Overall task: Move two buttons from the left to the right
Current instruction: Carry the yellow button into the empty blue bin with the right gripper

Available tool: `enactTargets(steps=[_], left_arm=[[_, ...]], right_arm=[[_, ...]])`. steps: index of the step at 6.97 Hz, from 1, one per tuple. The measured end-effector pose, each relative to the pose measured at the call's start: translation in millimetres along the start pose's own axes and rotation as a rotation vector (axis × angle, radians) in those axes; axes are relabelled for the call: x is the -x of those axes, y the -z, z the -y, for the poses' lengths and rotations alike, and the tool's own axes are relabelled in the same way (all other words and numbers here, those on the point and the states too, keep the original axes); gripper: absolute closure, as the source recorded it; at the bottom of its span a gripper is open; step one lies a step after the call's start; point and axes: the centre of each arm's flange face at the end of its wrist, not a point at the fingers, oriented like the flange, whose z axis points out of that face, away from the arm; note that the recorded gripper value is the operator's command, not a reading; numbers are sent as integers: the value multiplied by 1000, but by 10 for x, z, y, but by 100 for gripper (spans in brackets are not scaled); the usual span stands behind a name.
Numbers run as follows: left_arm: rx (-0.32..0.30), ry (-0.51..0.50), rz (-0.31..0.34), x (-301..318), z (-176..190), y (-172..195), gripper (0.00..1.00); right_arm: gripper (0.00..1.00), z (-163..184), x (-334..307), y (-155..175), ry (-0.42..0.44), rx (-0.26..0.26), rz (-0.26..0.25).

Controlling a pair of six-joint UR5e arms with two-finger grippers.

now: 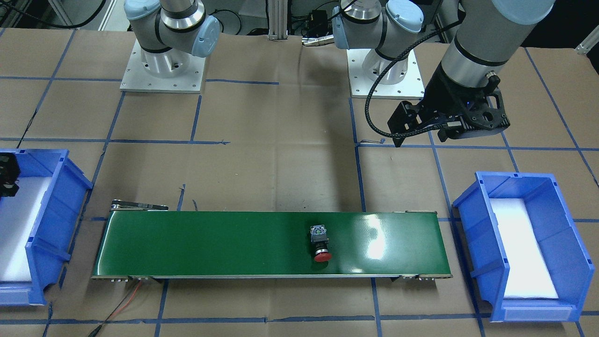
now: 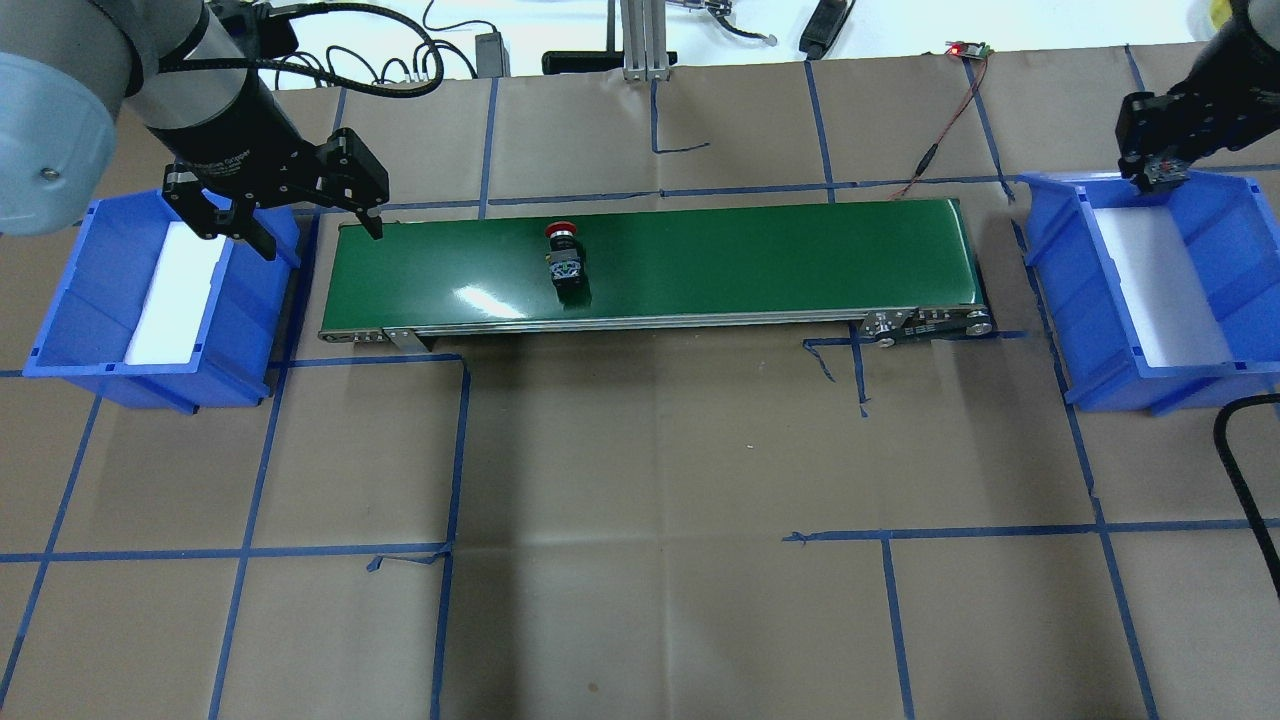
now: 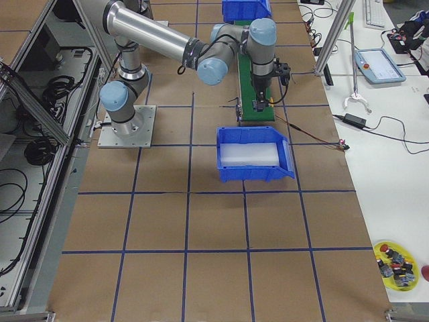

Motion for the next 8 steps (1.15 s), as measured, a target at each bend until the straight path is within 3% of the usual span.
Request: enactTargets(steps=[3,6,8], left_arm=[[-2,-3,0,-2,6,7,0],[-3,-3,-1,-2,4,9,0],[-3,-4,-2,-3,0,9,0]], right_arm=[[95,-303,-947,-731,48,106,58],[94,-585,-998,-1443,56,141,102],[92,-736,-894,-1705,53,157,114]])
